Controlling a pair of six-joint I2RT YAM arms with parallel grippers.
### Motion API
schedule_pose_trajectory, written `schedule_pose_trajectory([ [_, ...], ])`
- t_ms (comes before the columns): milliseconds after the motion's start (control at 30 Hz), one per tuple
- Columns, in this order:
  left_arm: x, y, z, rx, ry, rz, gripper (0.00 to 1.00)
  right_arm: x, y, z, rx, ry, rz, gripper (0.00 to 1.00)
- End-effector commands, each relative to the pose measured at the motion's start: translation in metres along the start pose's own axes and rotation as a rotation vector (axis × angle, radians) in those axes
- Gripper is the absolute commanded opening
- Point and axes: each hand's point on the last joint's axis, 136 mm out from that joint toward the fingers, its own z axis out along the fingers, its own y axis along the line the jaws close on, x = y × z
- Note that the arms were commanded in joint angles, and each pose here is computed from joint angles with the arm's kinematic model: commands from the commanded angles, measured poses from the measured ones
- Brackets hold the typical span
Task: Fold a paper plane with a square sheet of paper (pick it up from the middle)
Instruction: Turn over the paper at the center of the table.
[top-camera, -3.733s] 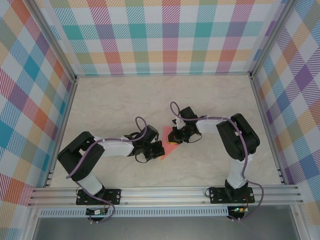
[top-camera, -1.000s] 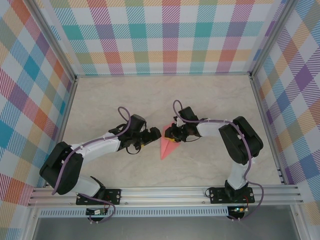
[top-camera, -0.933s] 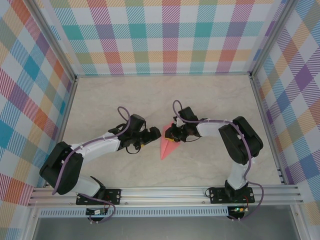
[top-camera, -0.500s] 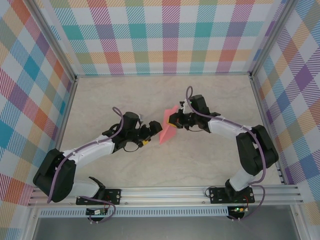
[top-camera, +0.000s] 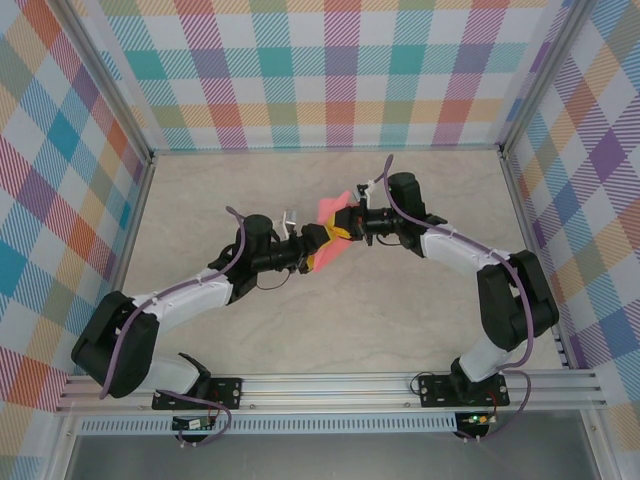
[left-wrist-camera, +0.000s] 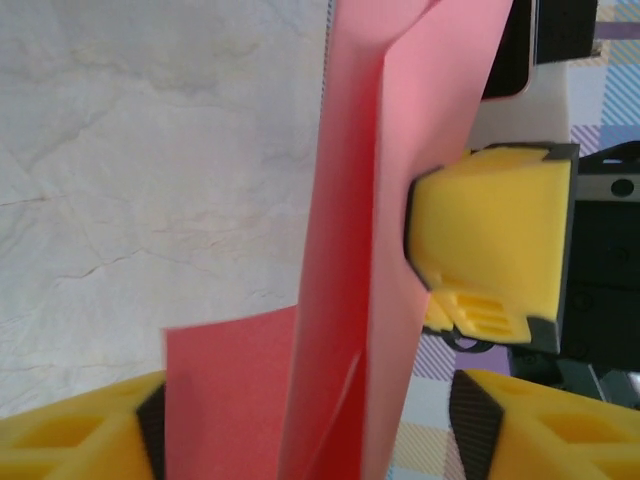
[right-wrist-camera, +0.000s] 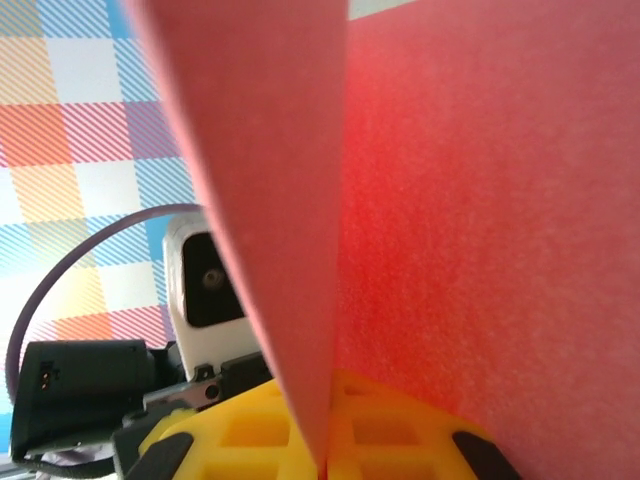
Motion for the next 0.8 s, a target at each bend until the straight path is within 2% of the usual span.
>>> schedule_pose_trajectory([
  [0, -0.012, -0.032, 0.001, 0.116, -0.022, 0.029, 0.60, 0.010, 0.023, -0.006, -0.059, 0.038, -0.032, 0.07],
  [133, -0.014, -0.031, -0.001, 0.128, -0.043, 0.023, 0.50, 0.014, 0.021, -0.010, -0.045, 0.036, -0.036, 0.08],
  [300, -0.013, -0.024, -0.006, 0.119, -0.061, 0.016, 0.46, 0.013, 0.016, -0.014, -0.032, 0.022, -0.030, 0.09],
  [400, -0.012, -0.023, -0.009, 0.116, -0.070, 0.014, 0.40, 0.012, 0.014, -0.014, -0.027, 0.022, -0.025, 0.11],
  [533, -0.011, -0.022, -0.010, 0.111, -0.068, 0.022, 0.26, 0.012, 0.010, -0.015, -0.012, 0.015, -0.017, 0.14],
  [667, -0.010, -0.020, -0.009, 0.090, -0.059, 0.037, 0.14, 0.011, 0.006, -0.016, 0.011, 0.006, 0.000, 0.23],
  [767, -0.010, -0.010, -0.010, 0.007, -0.057, 0.065, 0.11, 0.007, -0.005, -0.025, 0.094, -0.039, 0.004, 0.37],
])
